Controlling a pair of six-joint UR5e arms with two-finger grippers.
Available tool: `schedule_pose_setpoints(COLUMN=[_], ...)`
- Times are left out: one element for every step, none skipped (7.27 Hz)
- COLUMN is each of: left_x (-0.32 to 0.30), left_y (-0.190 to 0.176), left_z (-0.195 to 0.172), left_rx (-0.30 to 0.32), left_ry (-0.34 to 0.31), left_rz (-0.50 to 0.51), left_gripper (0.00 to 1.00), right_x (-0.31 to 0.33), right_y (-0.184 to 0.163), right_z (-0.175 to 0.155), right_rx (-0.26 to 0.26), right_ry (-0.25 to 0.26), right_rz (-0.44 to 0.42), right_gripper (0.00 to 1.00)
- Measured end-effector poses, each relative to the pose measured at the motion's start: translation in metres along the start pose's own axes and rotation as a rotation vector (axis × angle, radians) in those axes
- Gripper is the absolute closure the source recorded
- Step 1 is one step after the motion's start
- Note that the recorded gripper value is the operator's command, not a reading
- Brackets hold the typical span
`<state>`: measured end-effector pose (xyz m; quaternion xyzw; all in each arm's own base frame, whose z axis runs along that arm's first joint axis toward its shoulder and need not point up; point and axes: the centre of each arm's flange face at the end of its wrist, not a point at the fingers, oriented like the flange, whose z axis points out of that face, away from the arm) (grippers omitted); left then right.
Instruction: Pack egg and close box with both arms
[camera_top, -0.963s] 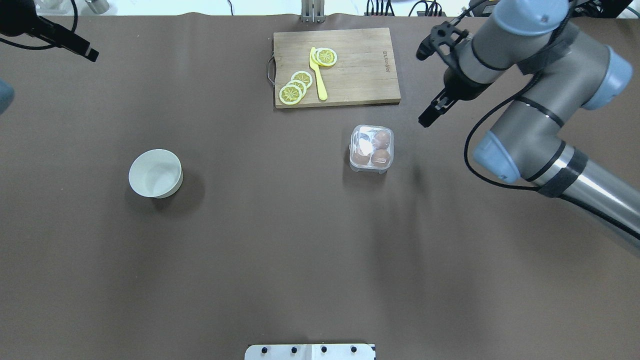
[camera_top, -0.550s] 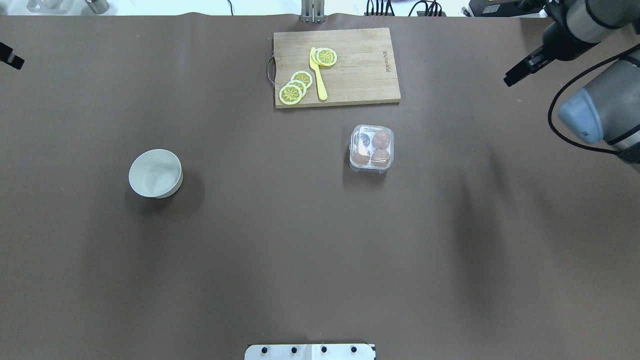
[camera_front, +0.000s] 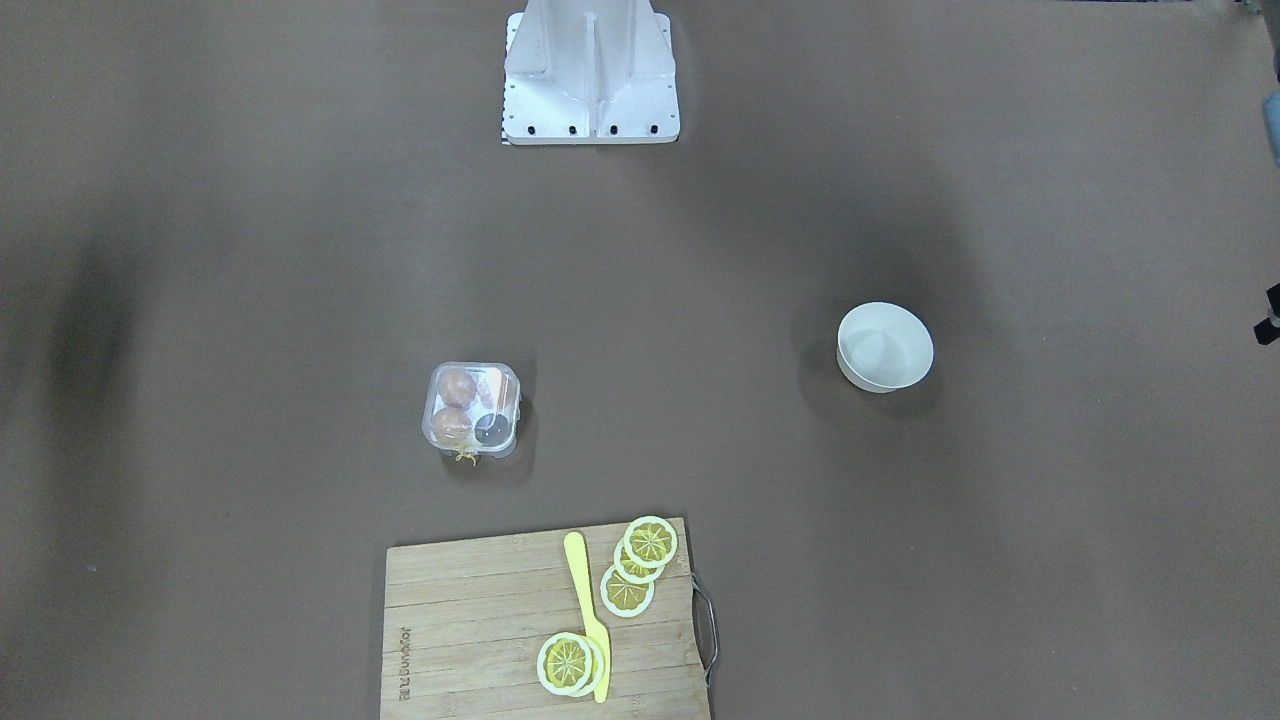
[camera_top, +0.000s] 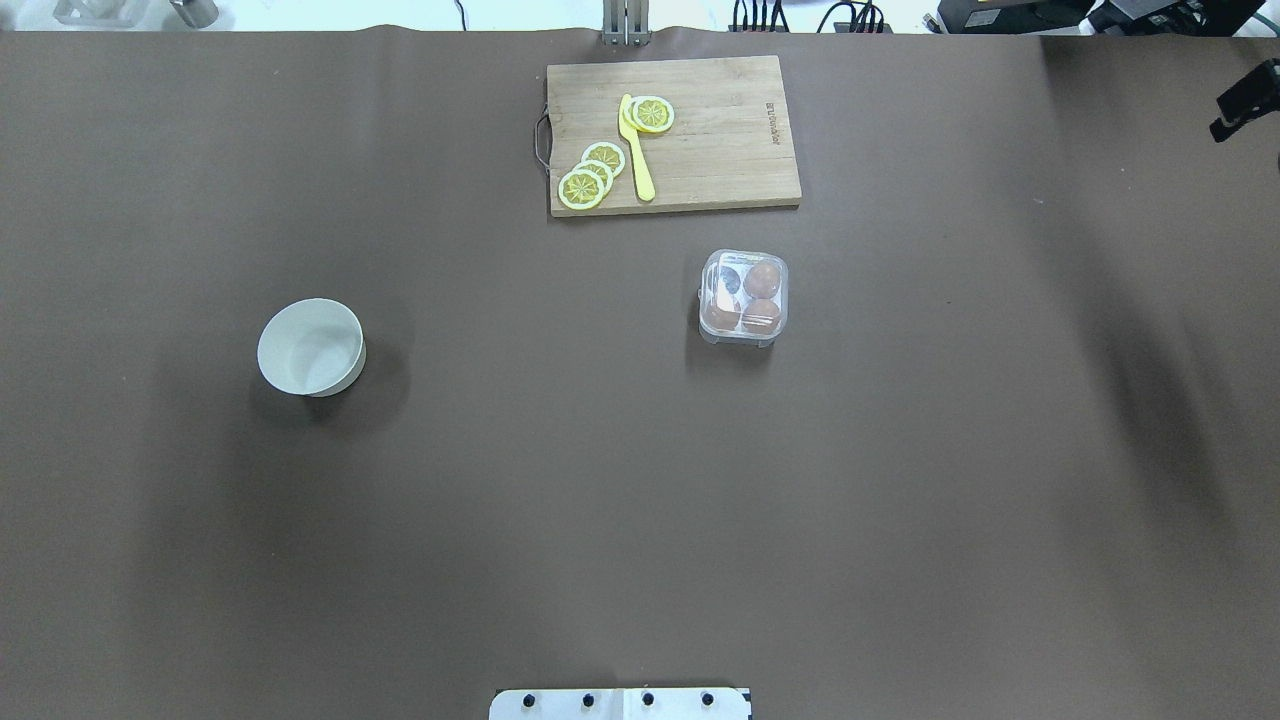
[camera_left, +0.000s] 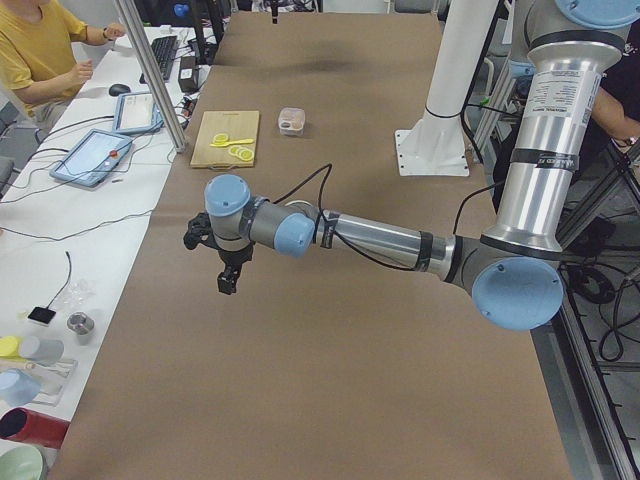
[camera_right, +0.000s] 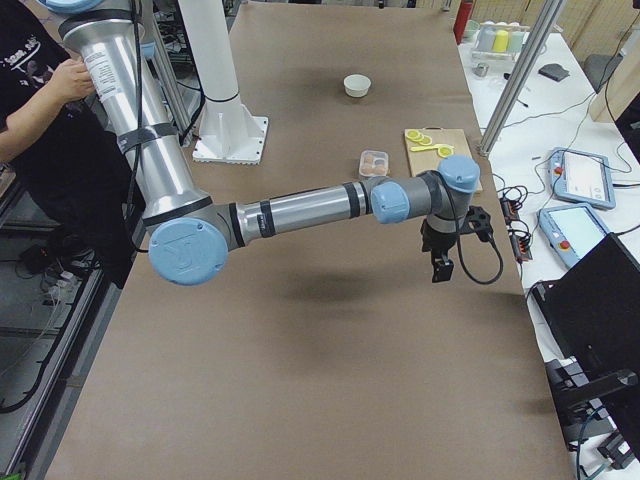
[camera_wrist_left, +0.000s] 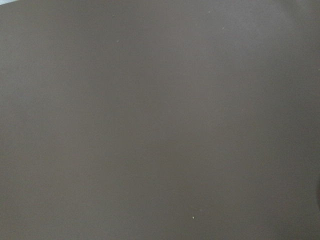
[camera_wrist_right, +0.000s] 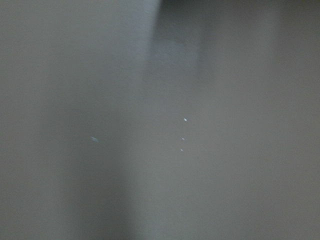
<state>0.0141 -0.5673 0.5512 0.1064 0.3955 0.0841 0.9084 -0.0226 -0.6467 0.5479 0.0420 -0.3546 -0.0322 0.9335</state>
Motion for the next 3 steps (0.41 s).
schedule_pose_setpoints(left_x=[-0.006, -0.008, -0.009], left_y=[0.007, 0.010, 0.012], left_z=[0.003, 0.004, 0.004], left_rx=[-0.008, -0.011, -0.011], left_ry=[-0.001, -0.001, 0.004], left_rz=[-0.011, -0.015, -0.017], left_gripper=[0.01, 0.01, 0.01], right_x=[0.038, 0.057, 0.068], right_y=[0.011, 0.022, 0.030], right_z=[0.007, 0.014, 0.019], right_rx=[-0.023, -0.039, -0.050], right_ry=[-0.022, -0.029, -0.034], right_rz=[0.060, 0.087, 0.101], right_gripper=[0.00, 0.00, 0.00])
